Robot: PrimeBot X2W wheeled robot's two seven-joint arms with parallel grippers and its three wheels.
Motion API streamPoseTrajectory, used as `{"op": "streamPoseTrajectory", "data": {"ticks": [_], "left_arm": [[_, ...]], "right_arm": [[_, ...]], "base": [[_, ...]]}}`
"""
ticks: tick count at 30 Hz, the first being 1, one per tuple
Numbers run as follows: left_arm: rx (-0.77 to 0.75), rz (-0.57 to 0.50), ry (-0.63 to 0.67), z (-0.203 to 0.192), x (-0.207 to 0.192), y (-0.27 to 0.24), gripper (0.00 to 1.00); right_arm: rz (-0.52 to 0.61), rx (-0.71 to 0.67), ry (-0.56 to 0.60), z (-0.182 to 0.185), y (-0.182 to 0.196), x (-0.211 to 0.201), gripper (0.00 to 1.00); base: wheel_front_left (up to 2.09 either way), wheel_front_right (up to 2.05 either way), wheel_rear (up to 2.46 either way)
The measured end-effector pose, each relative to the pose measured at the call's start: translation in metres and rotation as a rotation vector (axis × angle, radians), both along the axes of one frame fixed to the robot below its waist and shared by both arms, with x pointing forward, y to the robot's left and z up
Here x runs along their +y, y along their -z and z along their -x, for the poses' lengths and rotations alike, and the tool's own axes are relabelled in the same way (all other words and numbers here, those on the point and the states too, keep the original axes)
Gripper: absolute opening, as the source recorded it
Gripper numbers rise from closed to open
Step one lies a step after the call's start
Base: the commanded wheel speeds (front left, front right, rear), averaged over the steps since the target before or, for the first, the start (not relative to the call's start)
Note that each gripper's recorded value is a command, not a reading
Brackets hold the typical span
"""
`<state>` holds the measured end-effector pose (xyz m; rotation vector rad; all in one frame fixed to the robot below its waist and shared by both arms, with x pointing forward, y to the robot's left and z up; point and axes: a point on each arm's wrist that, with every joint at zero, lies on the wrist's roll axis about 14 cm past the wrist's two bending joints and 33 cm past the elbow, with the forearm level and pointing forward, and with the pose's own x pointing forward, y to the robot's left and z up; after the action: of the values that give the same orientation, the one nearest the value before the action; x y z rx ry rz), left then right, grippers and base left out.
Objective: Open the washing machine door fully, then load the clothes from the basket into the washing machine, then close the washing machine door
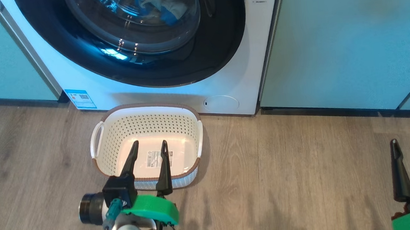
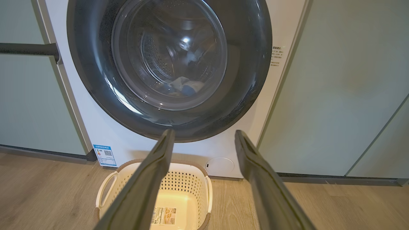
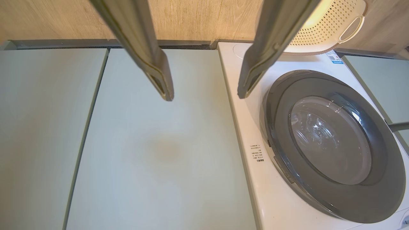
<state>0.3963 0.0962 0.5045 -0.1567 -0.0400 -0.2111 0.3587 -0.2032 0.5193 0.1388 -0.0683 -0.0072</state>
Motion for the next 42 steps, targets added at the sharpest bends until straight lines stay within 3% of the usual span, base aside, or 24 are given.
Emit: {"op": "streamPoseTrajectory", "data": {"ticks": [15, 16, 23, 42], "left_arm": [[0.003, -0.005, -0.002, 0.004, 0.0, 0.001, 1.0], [0.003, -0.006, 0.001, 0.004, 0.0, 0.001, 0.0], [0.14, -0.023, 0.004, 0.024, -0.002, 0.044, 0.0], [0.241, 0.177, -0.053, 0.024, 0.013, 0.053, 0.0]], "right_arm": [[-0.022, 0.019, -0.008, 0.0, 0.005, 0.003, 1.0], [-0.024, 0.026, -0.009, 0.001, 0.007, 0.003, 0.0], [-0.057, 0.154, -0.008, 0.013, 0.048, 0.008, 0.0], [-0.279, 0.176, 0.016, 0.017, 0.056, 0.007, 0.0]], "base": [[0.0, 0.0, 0.0], [0.0, 0.0, 0.0], [0.0, 0.0, 0.0], [0.0, 0.0, 0.0]]}}
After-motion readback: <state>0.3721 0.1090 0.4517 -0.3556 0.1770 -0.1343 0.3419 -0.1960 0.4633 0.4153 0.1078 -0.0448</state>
